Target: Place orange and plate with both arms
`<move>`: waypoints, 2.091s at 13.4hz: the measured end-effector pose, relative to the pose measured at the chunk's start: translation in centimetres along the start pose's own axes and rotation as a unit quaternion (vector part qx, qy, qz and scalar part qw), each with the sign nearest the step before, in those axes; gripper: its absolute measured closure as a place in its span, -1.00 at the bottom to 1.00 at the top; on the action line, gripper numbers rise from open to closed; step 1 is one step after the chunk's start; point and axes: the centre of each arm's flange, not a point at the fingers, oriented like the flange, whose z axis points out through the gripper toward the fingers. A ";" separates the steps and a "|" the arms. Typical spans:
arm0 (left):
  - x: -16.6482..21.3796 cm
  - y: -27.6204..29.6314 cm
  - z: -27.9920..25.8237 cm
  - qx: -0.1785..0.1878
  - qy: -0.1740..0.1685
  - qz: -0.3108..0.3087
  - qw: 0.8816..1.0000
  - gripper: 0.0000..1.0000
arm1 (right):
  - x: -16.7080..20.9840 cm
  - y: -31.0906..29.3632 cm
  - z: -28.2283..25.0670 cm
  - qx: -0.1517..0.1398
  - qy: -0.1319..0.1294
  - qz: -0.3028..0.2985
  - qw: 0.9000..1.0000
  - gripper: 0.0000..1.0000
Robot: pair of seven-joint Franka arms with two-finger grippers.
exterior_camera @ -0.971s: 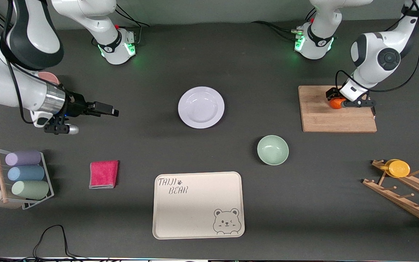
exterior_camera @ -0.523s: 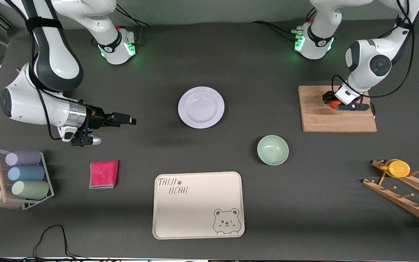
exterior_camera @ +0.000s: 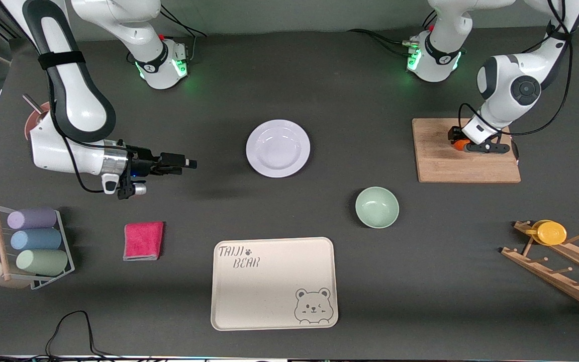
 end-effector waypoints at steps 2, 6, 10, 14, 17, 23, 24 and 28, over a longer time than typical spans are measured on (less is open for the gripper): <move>0.1 0.0 -0.1 0.000 0.002 0.001 1.000 -0.43 | -0.2 0.5 0.6 0.007 -0.004 0.009 1.000 -1.00; 1.6 -0.4 -2.8 0.002 0.013 0.001 1.000 -0.43 | -0.6 0.4 1.2 0.045 -0.006 0.027 0.999 -1.00; 4.6 -1.1 -11.5 0.006 -0.024 0.001 1.000 -0.43 | -0.9 0.4 1.6 0.061 -0.011 0.035 0.998 -1.00; 8.5 0.4 -24.6 0.024 -0.039 0.018 0.999 -0.43 | -0.8 1.1 2.5 0.082 -0.011 0.026 0.996 -1.00; 9.6 1.7 -32.7 0.030 -0.047 0.024 0.998 -0.43 | -0.7 1.5 2.8 0.092 -0.012 0.021 0.995 -1.00; 13.2 6.4 -38.1 0.014 -0.048 0.018 0.999 -0.43 | -0.5 2.5 4.8 0.139 -0.020 0.046 0.989 -1.00; 13.9 8.5 -38.1 0.016 -0.047 0.013 0.999 -0.43 | -0.5 2.7 5.1 0.143 -0.024 0.049 0.988 -1.00; 15.4 20.3 -37.5 0.026 -0.042 -0.025 0.998 -0.43 | -0.6 2.8 5.3 0.149 -0.030 0.051 0.987 -1.00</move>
